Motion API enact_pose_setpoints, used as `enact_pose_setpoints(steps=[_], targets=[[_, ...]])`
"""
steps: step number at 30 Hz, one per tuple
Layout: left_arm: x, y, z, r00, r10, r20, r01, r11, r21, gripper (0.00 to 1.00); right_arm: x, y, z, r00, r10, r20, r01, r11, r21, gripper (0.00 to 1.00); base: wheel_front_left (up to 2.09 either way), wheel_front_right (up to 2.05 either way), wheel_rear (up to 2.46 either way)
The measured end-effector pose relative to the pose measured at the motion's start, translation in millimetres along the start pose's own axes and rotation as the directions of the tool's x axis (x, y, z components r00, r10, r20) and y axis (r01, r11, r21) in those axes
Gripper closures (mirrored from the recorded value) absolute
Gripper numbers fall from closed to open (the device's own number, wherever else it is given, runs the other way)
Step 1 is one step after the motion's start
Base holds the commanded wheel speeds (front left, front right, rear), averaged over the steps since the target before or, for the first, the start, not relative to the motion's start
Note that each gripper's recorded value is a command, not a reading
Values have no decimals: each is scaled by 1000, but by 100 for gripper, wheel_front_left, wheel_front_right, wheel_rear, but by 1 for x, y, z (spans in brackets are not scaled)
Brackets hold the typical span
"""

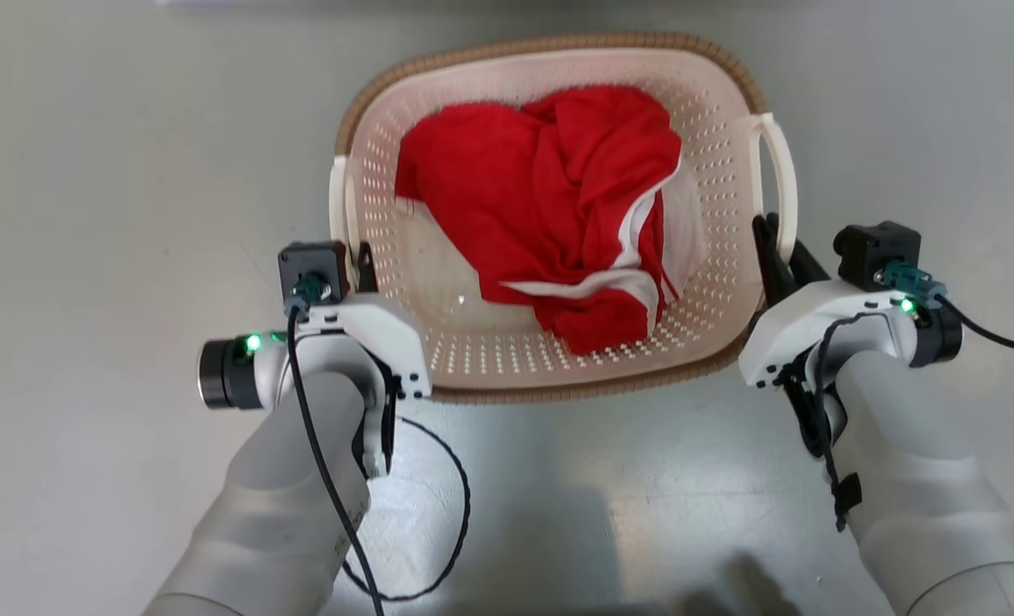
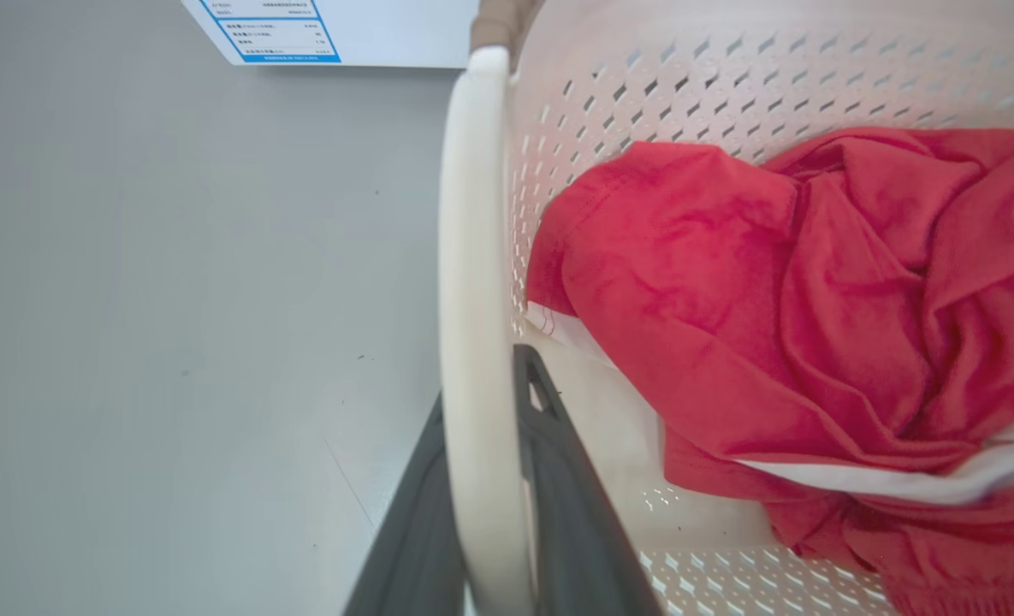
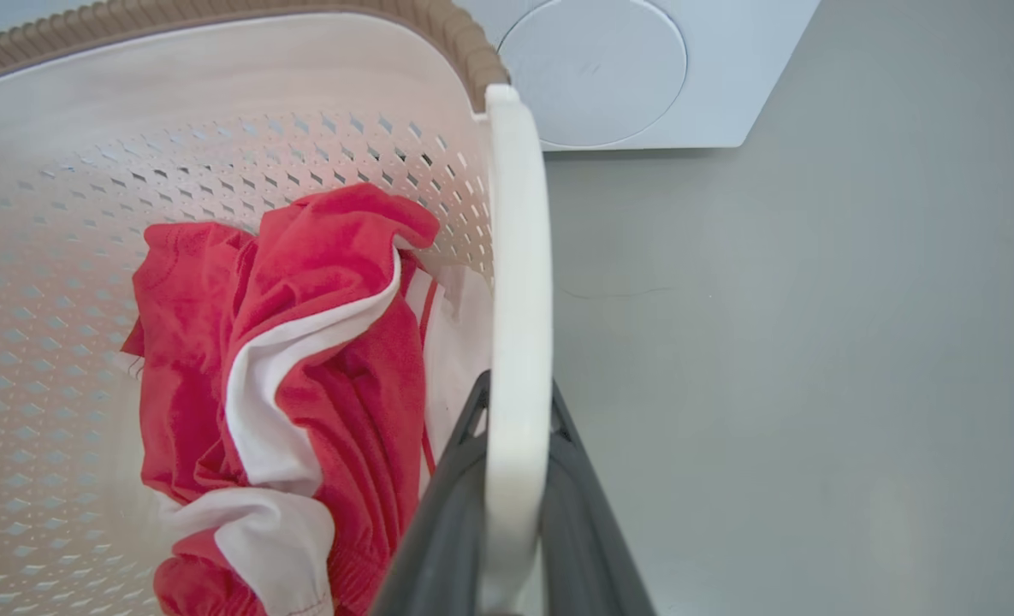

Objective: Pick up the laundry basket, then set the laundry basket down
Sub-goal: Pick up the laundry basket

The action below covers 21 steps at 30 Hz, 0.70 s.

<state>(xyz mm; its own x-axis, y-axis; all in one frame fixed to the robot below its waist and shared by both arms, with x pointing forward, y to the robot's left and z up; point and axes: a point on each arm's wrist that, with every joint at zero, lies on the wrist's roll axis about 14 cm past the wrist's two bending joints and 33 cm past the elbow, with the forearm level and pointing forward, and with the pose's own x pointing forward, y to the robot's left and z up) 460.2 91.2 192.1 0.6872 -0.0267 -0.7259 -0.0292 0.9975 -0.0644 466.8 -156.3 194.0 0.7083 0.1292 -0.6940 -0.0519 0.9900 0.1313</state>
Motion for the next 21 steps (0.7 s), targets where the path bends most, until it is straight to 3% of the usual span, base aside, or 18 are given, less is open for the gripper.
enact_pose_setpoints(steps=[21], targets=[[-97, -10, 4, 999, -51, 16, 50, 998, 27, 100, -99, 23, 9, 999, 35, -29, -33, 998, 54, 100, 0, 0, 0]])
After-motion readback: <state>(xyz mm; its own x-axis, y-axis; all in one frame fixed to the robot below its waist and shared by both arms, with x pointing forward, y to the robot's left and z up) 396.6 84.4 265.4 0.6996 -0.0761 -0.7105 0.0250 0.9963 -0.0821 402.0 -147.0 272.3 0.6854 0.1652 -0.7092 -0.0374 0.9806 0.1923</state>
